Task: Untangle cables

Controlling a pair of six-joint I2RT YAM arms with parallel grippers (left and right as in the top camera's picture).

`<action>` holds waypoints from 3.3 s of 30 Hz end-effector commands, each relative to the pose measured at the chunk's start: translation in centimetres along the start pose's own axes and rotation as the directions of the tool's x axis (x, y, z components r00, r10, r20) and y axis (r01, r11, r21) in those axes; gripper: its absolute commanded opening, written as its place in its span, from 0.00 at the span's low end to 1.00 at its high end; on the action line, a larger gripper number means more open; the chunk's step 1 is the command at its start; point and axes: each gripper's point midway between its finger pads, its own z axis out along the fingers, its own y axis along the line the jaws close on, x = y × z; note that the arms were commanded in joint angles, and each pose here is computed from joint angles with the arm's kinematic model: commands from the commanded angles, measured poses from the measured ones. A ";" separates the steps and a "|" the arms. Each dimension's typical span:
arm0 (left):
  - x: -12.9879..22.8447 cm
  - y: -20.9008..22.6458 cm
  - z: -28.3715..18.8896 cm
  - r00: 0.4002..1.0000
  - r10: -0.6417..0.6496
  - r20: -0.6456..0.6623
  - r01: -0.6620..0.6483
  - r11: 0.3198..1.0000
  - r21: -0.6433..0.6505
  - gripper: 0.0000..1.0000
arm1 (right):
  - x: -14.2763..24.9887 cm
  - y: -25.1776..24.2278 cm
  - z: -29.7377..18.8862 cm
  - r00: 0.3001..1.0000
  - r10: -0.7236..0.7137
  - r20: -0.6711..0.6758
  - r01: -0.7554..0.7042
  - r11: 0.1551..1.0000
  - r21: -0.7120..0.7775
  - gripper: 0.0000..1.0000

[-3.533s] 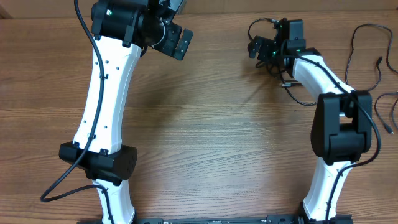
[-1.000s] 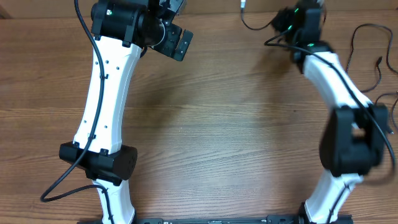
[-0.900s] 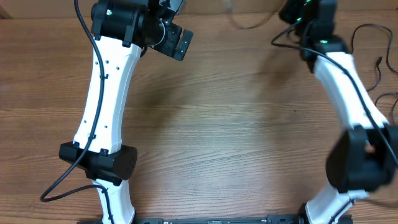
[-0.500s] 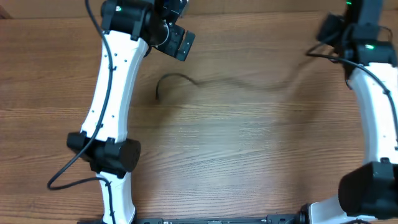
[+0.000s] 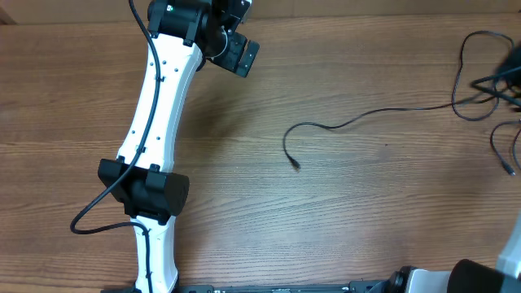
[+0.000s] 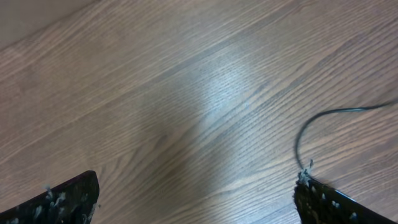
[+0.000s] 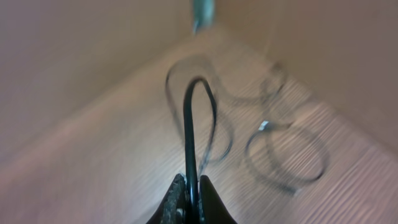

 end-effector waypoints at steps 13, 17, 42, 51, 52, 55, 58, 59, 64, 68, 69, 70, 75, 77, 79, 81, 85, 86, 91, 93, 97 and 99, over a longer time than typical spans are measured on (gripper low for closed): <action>-0.5 -0.2 -0.3 1.000 -0.012 0.024 0.012 1.000 0.008 1.00 | -14.4 -17.8 -14.9 0.814 0.027 0.580 -0.332 0.842 0.426 0.04; -0.4 -0.2 -0.3 1.000 -0.013 0.018 0.012 1.000 0.008 1.00 | -15.0 -20.9 -16.0 0.822 -0.074 0.564 -0.295 0.793 0.533 0.04; -1.7 0.0 -0.3 0.997 -0.027 0.070 0.027 1.000 0.003 1.00 | -25.2 -15.5 -22.5 0.433 -0.506 0.746 -0.026 0.820 0.571 0.04; -1.8 0.0 -0.3 0.997 -0.026 0.075 0.026 1.000 0.002 1.00 | -24.3 -17.4 -19.9 0.526 -0.563 0.637 0.021 0.758 0.652 0.04; -1.8 0.0 -0.3 0.997 -0.026 0.075 0.026 1.000 0.002 1.00 | -23.6 -19.0 -18.9 0.578 -0.539 0.613 -0.011 0.746 0.666 0.04; -1.7 0.0 -0.3 0.997 -0.026 0.072 0.026 1.000 0.002 1.00 | -21.1 -24.4 -16.6 0.693 -0.431 0.578 -0.141 0.705 0.695 0.04; -1.7 0.1 -0.3 0.997 -0.026 0.072 0.026 1.000 -0.003 1.00 | -18.8 -27.9 -14.2 0.760 -0.376 0.530 -0.163 0.679 0.716 0.04; -1.7 0.1 -0.3 0.997 -0.026 0.073 0.027 1.000 -0.002 1.00 | -18.2 -28.5 -13.4 0.775 -0.371 0.512 -0.149 0.679 0.719 0.04; -2.0 0.1 -0.3 0.996 -0.026 0.084 0.026 1.000 -0.003 1.00 | -15.1 -27.2 -6.7 0.842 -0.283 0.459 -0.029 0.826 0.562 0.04; -1.9 0.1 -0.3 0.996 -0.040 0.080 0.040 0.999 -0.001 1.00 | -9.3 -26.1 1.5 0.925 0.020 0.380 -0.156 0.931 0.329 0.04; -1.8 0.1 -0.3 0.996 -0.043 0.075 0.043 0.999 0.001 1.00 | -7.7 -26.3 3.1 0.933 0.086 0.349 -0.202 0.928 0.313 0.04; -1.7 0.1 -0.3 0.996 -0.046 0.070 0.046 0.999 0.001 1.00 | -5.9 -26.6 4.8 0.940 0.146 0.308 -0.242 0.922 0.303 0.04; -1.3 0.0 -0.3 0.997 -0.046 0.054 0.046 0.999 0.002 1.00 | 3.9 -26.6 11.5 0.919 0.383 0.094 -0.393 0.873 0.289 0.04; -1.3 0.0 -0.3 0.997 -0.046 0.054 0.046 0.999 0.002 1.00 | 7.0 -25.7 13.2 0.891 0.454 0.021 -0.444 0.859 0.256 0.04; -1.3 0.0 -0.3 0.997 -0.047 0.054 0.047 0.999 0.002 1.00 | 9.6 -23.8 14.4 0.852 0.520 -0.061 -0.503 0.845 0.183 0.04; -1.2 0.0 -0.3 0.997 -0.047 0.053 0.047 0.999 0.002 1.00 | 10.9 -22.0 15.0 0.828 0.547 -0.125 -0.537 0.837 0.108 0.04; -1.1 0.0 -0.3 0.998 -0.047 0.048 0.047 0.999 0.003 1.00 | 12.1 -17.8 15.0 0.791 0.552 -0.262 -0.589 0.804 -0.085 0.04; -1.1 0.0 -0.3 0.998 -0.047 0.046 0.047 0.999 0.003 1.00 | 12.3 -16.9 14.9 0.783 0.550 -0.290 -0.600 0.790 -0.125 0.04; -1.0 0.0 -0.3 0.998 -0.048 0.044 0.047 0.999 0.003 1.00 | 13.9 -15.6 15.0 0.756 0.549 -0.356 -0.628 0.762 -0.158 0.04; -1.0 0.0 -0.3 0.998 -0.048 0.044 0.048 0.999 0.003 1.00 | 14.3 -15.4 15.7 0.760 0.542 -0.358 -0.623 0.764 -0.166 0.04; -1.0 0.0 -0.3 0.998 -0.048 0.042 0.048 0.999 0.004 1.00 | 15.1 -15.5 17.2 0.767 0.538 -0.350 -0.621 0.760 -0.191 0.04; -0.9 -0.1 -0.3 0.998 -0.048 0.038 0.048 0.999 0.004 1.00 | 15.4 -15.6 18.0 0.770 0.537 -0.345 -0.619 0.761 -0.196 0.04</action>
